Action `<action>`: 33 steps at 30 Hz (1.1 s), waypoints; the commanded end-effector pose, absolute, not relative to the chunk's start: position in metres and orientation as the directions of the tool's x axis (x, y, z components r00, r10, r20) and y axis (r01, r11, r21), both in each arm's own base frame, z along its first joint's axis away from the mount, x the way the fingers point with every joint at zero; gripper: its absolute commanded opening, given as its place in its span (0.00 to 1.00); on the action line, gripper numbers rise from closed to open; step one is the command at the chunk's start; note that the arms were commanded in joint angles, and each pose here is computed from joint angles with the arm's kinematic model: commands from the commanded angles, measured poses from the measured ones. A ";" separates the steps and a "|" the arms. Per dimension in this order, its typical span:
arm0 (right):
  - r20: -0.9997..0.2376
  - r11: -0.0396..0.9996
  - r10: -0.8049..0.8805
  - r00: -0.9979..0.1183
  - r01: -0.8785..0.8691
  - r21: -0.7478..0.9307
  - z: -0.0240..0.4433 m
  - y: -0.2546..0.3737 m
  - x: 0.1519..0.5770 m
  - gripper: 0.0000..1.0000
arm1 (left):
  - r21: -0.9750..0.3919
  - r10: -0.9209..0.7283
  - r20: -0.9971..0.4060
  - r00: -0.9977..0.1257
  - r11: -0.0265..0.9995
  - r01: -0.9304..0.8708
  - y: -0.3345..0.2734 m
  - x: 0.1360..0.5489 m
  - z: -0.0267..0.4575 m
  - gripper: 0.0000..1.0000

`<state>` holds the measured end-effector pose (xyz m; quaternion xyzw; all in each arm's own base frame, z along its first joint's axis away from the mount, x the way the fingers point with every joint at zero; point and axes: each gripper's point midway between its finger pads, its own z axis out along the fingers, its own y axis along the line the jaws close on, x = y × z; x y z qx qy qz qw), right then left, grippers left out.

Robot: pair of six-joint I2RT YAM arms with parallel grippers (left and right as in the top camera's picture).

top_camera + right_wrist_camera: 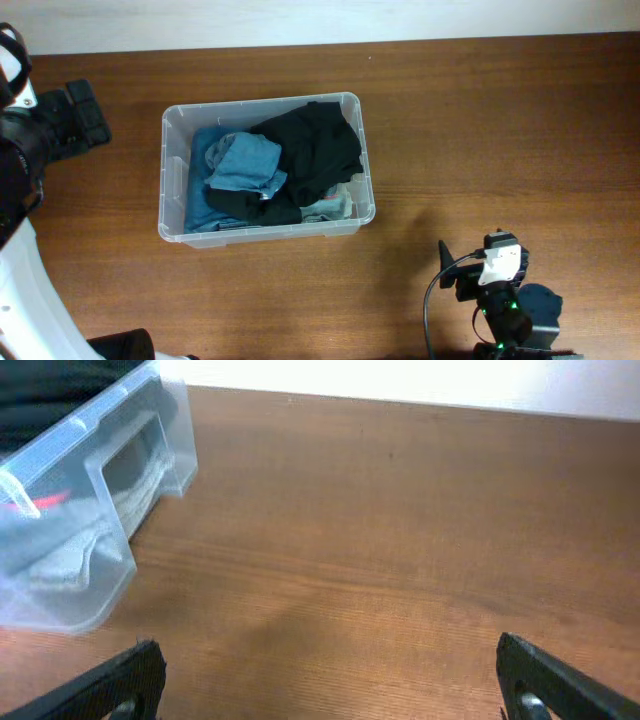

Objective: Pack container

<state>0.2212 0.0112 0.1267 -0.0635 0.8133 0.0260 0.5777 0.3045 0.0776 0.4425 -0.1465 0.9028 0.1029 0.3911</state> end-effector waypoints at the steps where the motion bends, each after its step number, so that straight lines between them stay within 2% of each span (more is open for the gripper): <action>1: -0.944 0.993 -0.047 -0.325 -0.117 -0.009 0.124 0.009 0.221 0.98 | 0.062 -0.190 -0.745 -0.640 0.935 -0.350 0.077 0.301 0.446 0.99; 28: -0.944 0.993 -0.047 -0.325 -0.117 -0.009 0.124 0.009 0.221 0.98 | 0.062 -0.190 -0.744 -0.640 0.935 -0.350 0.078 0.301 0.446 0.99; 33: -0.944 0.993 -0.047 -0.325 -0.117 -0.009 0.124 0.009 0.221 0.98 | 0.054 -0.181 -0.777 -0.603 0.935 -0.350 0.077 0.296 0.455 0.99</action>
